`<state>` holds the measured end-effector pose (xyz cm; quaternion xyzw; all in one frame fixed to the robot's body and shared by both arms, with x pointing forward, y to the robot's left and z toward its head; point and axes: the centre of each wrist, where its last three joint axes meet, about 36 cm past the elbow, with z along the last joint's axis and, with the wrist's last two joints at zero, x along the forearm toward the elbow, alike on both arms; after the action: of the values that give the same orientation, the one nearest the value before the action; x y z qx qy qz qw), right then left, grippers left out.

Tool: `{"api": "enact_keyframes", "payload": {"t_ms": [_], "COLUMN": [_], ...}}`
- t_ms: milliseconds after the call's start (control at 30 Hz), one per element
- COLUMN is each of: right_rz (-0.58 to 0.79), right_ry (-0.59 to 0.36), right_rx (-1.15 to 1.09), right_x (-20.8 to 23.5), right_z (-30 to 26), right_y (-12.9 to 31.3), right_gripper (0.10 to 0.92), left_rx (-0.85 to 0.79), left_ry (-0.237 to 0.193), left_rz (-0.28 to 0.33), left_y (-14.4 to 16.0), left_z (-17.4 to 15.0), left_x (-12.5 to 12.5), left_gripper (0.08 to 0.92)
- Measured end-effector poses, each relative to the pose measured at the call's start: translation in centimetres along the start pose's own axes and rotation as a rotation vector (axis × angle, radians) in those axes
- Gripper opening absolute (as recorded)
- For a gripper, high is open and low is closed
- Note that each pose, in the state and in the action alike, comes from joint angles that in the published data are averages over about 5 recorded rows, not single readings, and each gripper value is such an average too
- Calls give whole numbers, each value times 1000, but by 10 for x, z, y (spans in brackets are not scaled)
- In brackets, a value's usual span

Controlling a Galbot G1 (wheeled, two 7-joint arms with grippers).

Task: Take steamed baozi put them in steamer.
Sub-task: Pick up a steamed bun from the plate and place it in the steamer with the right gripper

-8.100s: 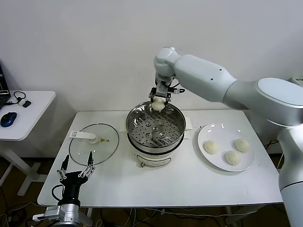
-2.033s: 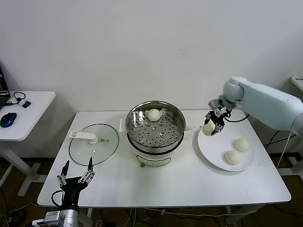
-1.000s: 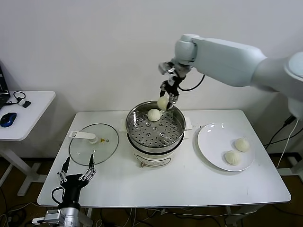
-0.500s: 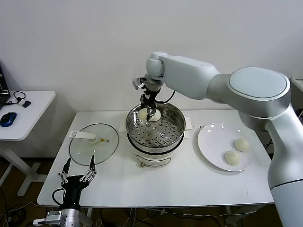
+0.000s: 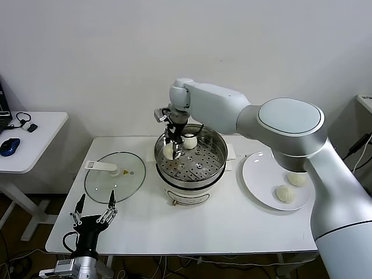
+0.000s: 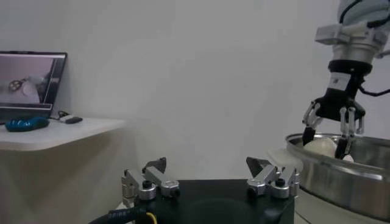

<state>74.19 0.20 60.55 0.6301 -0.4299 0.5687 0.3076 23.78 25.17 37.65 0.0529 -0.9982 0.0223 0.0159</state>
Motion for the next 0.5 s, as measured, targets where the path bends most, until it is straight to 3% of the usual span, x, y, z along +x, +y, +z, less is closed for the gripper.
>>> {"api": "enact_keyframes", "payload": {"t_ms": [500], "right_rz": [-2], "right_ry": [3], "right_rx": [-5], "right_x": [-14], "right_z": [1], "right_y": [0], "right_gripper": [641], "left_rx": [1], "left_ry": [-2], "left_rz": [1], "left_y": [0], "left_z": [0], "left_x": [0], "left_gripper": [823]}}
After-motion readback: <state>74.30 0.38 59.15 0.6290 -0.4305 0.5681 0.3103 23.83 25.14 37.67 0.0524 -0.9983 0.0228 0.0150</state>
